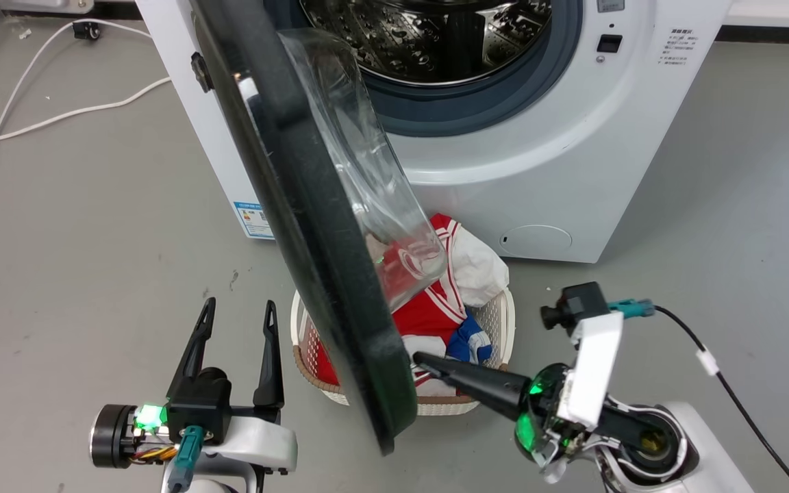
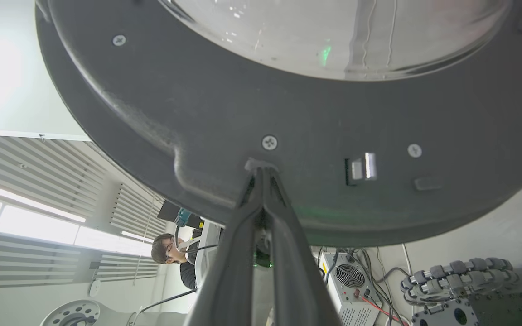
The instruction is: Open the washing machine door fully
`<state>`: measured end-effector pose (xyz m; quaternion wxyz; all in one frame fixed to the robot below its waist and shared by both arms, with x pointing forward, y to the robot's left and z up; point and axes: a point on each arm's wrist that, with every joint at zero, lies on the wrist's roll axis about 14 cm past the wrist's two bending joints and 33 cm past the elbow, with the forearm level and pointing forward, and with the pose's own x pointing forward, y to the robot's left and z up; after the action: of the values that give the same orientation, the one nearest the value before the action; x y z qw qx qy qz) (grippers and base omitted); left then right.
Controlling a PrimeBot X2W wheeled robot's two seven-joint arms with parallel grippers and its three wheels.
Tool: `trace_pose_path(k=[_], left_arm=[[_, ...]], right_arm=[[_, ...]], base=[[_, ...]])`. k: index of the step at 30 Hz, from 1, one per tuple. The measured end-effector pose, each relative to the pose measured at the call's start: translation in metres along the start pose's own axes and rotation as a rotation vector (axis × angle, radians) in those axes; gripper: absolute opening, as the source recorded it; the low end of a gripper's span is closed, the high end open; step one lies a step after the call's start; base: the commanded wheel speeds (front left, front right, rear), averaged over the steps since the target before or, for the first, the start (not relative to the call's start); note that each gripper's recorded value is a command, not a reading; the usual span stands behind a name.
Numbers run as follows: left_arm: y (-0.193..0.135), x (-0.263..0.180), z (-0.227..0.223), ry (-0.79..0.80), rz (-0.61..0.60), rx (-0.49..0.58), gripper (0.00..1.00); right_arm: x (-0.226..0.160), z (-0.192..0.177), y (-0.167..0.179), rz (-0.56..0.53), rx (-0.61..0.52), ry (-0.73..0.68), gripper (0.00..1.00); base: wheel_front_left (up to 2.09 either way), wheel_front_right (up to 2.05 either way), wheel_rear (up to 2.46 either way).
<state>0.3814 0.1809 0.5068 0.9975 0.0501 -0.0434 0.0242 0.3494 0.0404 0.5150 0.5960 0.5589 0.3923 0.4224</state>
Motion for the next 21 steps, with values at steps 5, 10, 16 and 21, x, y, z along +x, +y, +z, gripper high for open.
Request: trace_pose_path(k=[5,10,16,21], left_arm=[[0.0,-0.002,0.002,-0.006,0.0,-0.001,1.0],[0.0,-0.005,0.004,-0.009,0.002,-0.005,1.0],[-0.003,-0.01,0.007,-0.018,-0.007,-0.009,1.0],[-0.006,-0.013,0.008,-0.02,-0.015,-0.012,1.0]], right_arm=[[-0.016,0.028,0.006,0.021,0.003,-0.185,0.09],[-0.038,0.052,0.017,0.055,-0.004,-0.367,1.0],[-0.081,0.084,0.039,0.103,-0.05,-0.642,1.0],[-0.125,0.109,0.057,0.113,-0.137,-0.905,1.0]], base=[[0.0,0.0,0.0],[0.0,0.0,0.0],[0.0,0.0,0.0],[0.0,0.0,0.0]])
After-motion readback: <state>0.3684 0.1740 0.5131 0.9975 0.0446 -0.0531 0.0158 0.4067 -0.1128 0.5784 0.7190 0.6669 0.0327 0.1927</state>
